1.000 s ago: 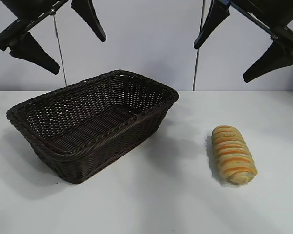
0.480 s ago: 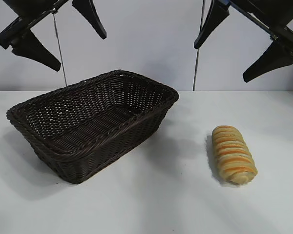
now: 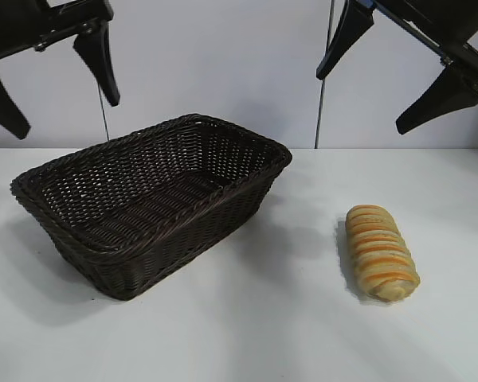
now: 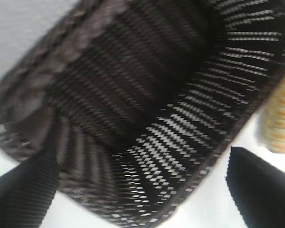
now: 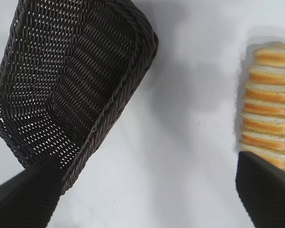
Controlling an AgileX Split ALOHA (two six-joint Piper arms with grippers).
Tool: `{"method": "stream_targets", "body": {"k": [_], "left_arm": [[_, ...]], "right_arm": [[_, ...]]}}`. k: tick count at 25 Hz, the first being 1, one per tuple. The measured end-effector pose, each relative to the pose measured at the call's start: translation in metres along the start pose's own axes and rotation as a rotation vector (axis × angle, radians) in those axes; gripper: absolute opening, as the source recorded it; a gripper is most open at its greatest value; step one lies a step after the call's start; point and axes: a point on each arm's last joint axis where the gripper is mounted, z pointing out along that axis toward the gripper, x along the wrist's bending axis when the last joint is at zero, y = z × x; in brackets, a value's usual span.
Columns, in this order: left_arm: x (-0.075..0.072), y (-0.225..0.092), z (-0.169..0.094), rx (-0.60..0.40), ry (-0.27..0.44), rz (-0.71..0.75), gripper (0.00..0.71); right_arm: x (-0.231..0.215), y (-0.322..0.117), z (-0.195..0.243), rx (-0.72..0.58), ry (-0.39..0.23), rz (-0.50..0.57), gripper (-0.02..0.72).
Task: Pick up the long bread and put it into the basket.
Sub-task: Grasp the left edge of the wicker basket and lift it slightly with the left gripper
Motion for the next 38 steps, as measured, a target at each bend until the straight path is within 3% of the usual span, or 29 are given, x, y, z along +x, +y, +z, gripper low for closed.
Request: {"method": "stream_targets", "body": {"k": [6, 18, 26, 28, 31, 33, 38], "left_arm": [[0.013, -0.015, 0.032, -0.038, -0.056, -0.114, 0.69], [0.022, -0.008, 0.076, -0.047, -0.032, -0.186, 0.674], [0.024, -0.007, 0.085, -0.044, -0.025, -0.199, 0.503], [0.025, -0.008, 0.09, -0.025, -0.014, -0.202, 0.412], [0.024, -0.008, 0.091, -0.023, -0.022, -0.223, 0.185], [0.022, -0.004, 0.089, -0.04, -0.036, -0.224, 0.104], [0.018, -0.002, 0.085, -0.003, -0.026, -0.168, 0.099]], "right_arm": [[0.0, 0.0, 0.0, 0.0, 0.0, -0.001, 0.694], [0.0, 0.0, 0.0, 0.001, 0.003, -0.005, 0.694], [0.0, 0.0, 0.0, 0.001, 0.003, -0.005, 0.694], [0.0, 0.0, 0.0, 0.001, 0.003, -0.005, 0.694], [0.0, 0.0, 0.0, 0.002, 0.003, -0.004, 0.694], [0.0, 0.0, 0.0, 0.003, 0.003, -0.004, 0.694], [0.0, -0.001, 0.0, 0.006, 0.003, -0.004, 0.694]]}}
